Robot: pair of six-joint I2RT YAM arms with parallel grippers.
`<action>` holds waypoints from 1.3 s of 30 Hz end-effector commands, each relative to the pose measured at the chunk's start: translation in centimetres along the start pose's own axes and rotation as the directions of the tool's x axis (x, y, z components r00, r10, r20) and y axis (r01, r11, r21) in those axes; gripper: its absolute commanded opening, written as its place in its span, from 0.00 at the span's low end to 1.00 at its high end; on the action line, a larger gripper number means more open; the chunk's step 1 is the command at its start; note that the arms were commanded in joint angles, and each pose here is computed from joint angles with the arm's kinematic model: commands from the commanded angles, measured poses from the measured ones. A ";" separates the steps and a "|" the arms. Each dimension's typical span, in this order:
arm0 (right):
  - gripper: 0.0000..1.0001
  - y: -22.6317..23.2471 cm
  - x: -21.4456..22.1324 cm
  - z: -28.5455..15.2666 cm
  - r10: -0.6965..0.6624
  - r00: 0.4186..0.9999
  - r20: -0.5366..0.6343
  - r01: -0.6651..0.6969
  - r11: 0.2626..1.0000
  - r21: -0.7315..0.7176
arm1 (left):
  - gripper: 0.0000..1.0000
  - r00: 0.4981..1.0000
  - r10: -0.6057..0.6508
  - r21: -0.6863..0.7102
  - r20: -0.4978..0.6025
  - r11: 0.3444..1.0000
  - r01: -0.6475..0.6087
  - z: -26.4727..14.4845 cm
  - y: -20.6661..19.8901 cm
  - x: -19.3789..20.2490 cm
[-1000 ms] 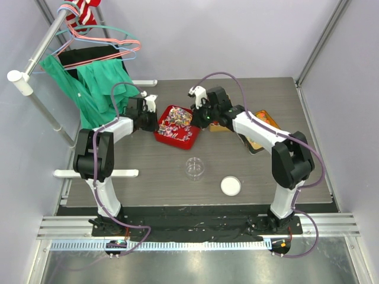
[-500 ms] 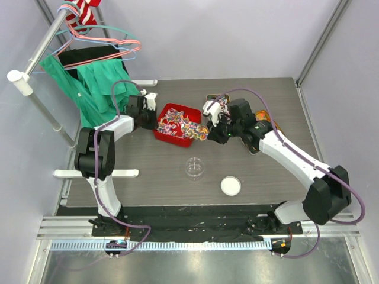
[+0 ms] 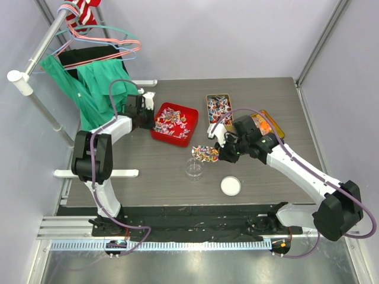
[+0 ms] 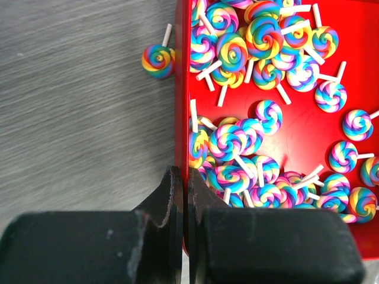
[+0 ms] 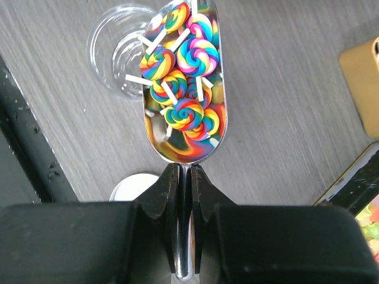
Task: Pack the candies
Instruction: Place the fake candies in the packing bottle.
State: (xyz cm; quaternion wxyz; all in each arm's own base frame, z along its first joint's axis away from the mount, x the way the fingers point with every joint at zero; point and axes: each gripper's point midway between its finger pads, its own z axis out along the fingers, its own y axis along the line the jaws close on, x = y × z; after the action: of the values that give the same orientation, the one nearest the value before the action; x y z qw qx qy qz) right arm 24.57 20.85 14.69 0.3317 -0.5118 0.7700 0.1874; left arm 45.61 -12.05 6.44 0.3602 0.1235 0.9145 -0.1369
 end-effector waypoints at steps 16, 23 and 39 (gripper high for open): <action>0.01 1.6 1.3 -1.7 -0.189 0.971 -0.148 0.194 0.981 0.020 | 0.00 0.982 0.074 -0.093 0.174 0.994 -0.059 -3.0 1.2 -5.7; 0.01 0.8 -0.6 -2.1 -0.264 0.944 -0.198 0.278 0.960 0.044 | 0.00 0.984 0.073 -0.102 0.163 0.993 -0.057 -2.6 1.4 -5.3; 0.01 0.6 -0.3 -1.4 -0.346 0.900 -0.267 0.369 0.928 0.043 | 0.00 0.985 0.071 -0.097 0.157 0.994 -0.056 -2.2 1.5 -5.1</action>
State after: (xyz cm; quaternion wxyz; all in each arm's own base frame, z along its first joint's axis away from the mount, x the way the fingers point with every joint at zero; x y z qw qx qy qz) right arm 22.74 20.09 14.38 0.2580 -0.6455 0.7179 0.0363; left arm 45.86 -9.86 7.84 0.3797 0.1263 0.9134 -0.0749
